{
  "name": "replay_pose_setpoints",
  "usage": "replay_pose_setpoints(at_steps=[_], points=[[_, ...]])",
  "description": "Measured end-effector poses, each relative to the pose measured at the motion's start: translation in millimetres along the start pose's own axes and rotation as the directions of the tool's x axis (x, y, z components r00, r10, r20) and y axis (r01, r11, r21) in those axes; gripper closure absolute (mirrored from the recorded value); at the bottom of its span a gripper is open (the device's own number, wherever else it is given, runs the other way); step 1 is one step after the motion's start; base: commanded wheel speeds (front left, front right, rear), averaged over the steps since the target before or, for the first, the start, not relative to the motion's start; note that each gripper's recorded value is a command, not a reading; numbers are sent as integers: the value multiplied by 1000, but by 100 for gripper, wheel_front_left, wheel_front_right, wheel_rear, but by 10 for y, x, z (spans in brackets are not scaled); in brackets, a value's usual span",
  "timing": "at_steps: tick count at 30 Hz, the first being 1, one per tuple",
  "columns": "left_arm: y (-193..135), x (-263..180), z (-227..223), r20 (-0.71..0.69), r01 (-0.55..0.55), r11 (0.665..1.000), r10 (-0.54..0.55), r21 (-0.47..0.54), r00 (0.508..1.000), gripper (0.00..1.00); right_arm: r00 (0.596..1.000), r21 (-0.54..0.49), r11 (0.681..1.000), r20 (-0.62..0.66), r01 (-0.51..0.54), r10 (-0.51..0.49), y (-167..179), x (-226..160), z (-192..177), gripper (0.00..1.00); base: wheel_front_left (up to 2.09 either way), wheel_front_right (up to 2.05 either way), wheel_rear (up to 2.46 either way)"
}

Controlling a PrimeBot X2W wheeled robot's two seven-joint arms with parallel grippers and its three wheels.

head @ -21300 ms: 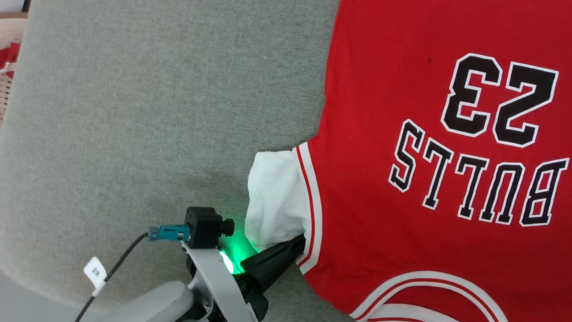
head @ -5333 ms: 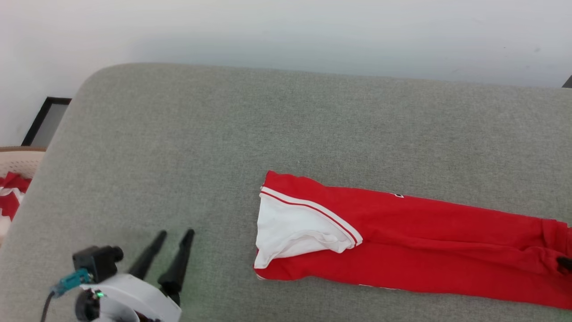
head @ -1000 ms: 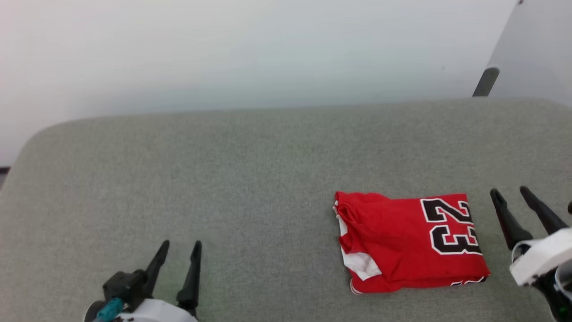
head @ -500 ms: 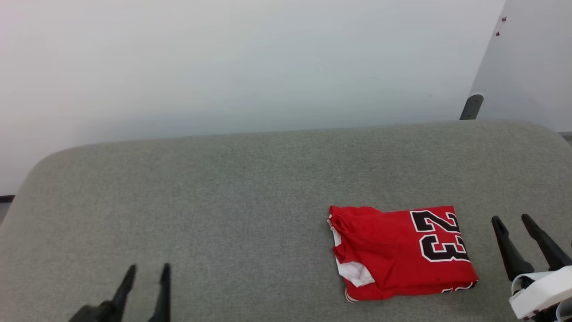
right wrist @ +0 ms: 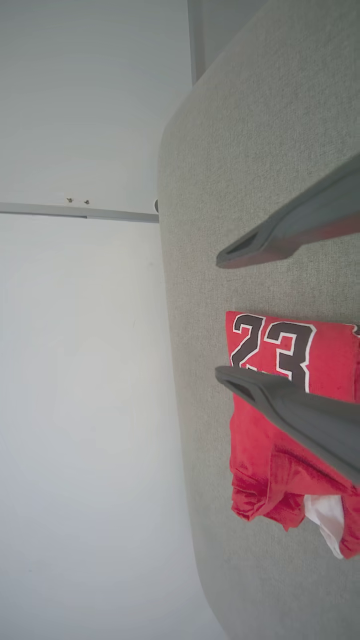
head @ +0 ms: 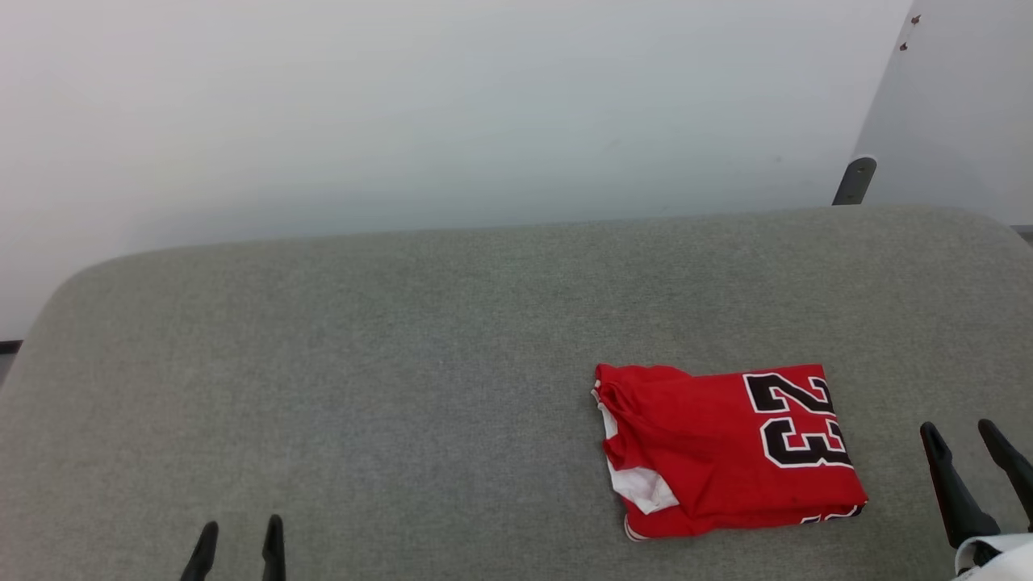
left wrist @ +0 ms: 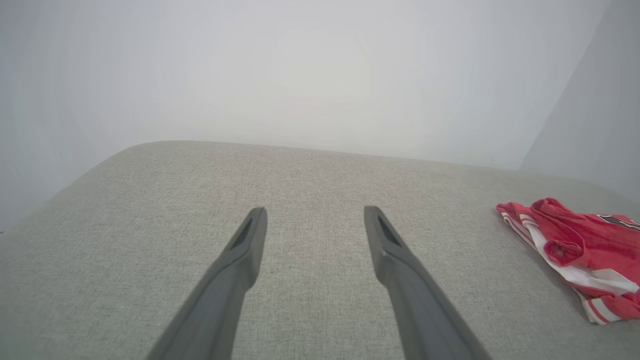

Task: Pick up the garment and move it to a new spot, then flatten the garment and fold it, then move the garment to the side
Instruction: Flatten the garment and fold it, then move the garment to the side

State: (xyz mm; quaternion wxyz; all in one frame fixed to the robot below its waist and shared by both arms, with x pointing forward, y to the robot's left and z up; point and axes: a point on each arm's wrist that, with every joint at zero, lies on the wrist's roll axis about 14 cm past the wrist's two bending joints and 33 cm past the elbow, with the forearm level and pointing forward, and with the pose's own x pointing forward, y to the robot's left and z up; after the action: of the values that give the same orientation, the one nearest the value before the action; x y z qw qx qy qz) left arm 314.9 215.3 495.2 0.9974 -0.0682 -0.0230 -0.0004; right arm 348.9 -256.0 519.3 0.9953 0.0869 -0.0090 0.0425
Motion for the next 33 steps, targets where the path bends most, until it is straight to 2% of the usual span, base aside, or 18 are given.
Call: replay_pose_setpoints(at_steps=[20, 25, 28, 31, 33], points=[[-50, 23, 17, 7, 2, 1000, -2, -1, 1000, 0, 999, 19, 1000, -41, -11, 12, 161, 25, -8, 0, 0, 0, 0], [-98, 90, 73, 28, 14, 1000, -13, -9, 1000, 0, 995, 13, 999, -85, -46, 47, 207, 240, 69, 0, 0, 0, 0], [-136, 175, 95, 37, 22, 1000, -22, -13, 999, 0, 986, -35, 997, -154, -65, 59, 174, 445, 112, 0, 0, 0, 0], [-190, 277, 98, 41, 37, 999, -36, -17, 998, 0, 949, -78, 994, -310, -76, 48, 95, 596, -34, 0, 0, 0, 0], [-238, 355, 123, 51, 54, 999, -53, -1, 997, 0, 872, -89, 992, -489, -91, 36, 46, 580, -315, 0, 0, 0, 0]])
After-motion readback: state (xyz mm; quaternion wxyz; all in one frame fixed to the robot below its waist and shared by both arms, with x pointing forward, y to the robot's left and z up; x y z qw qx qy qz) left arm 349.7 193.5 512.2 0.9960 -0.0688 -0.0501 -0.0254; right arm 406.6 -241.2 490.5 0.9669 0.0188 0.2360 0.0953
